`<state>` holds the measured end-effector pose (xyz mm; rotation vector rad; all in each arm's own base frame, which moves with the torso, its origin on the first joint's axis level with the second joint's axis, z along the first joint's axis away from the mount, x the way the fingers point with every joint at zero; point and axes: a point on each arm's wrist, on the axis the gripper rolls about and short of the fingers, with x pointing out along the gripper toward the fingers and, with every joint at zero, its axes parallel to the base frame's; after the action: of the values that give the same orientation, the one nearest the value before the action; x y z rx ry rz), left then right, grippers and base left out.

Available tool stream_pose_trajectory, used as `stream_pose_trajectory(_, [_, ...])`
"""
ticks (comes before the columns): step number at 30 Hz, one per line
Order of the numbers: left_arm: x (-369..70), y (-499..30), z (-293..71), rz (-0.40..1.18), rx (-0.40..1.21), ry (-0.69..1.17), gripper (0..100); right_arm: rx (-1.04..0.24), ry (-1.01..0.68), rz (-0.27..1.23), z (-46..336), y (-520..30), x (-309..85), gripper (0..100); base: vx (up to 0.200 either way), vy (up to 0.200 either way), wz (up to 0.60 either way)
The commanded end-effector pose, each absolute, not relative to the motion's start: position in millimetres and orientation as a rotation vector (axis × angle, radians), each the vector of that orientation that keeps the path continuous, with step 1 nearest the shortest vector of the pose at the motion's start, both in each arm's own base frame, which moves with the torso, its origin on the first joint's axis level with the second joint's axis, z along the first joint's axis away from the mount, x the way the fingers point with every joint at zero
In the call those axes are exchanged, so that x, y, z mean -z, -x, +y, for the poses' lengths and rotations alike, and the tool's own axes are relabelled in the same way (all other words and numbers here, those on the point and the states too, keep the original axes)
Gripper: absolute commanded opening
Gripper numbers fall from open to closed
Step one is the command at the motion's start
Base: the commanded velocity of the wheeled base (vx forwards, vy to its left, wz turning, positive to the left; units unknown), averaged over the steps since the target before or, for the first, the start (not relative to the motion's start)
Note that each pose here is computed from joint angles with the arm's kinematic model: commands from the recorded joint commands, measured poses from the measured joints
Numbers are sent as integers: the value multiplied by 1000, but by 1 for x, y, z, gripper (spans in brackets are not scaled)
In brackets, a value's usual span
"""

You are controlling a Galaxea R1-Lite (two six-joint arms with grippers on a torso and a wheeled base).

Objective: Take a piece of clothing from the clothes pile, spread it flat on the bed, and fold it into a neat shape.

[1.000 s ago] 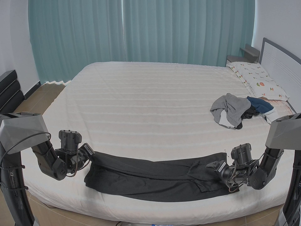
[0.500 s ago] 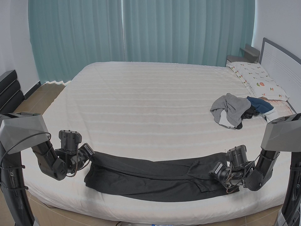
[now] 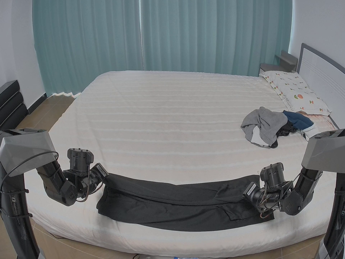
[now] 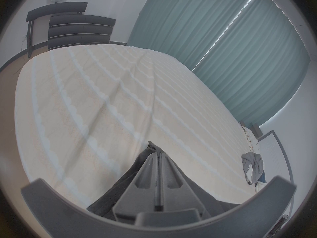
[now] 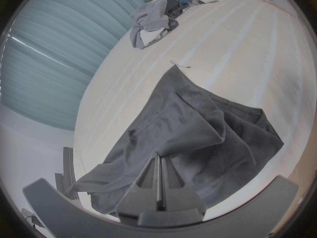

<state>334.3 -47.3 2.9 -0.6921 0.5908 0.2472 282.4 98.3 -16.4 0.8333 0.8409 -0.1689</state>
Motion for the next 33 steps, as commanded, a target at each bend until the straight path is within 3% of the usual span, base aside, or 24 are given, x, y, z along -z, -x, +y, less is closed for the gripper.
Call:
stream_pose_trajectory(1, [-6, -341, -46, 565, -249, 707, 0, 143, -858, 779, 98, -293, 3, 0, 0, 0, 0])
stream_pose_trajectory(13, [-14, -361, -46, 429, -239, 832, 0, 56, -896, 509, 88, -358, -41, 0, 0, 0, 0])
stream_pose_trajectory(25, [-4, -350, -43, 450, -247, 783, 0, 66, -809, 591, 83, -337, -19, 0, 0, 0, 0])
stream_pose_trajectory(27, [6, -334, -39, 528, -234, 645, 0, 64, -714, 660, 80, -321, 4, 0, 0, 0, 0])
stream_pose_trajectory(33, [13, -320, -38, 591, -222, 541, 0, 57, -630, 717, 79, -310, 20, 0, 0, 0, 0])
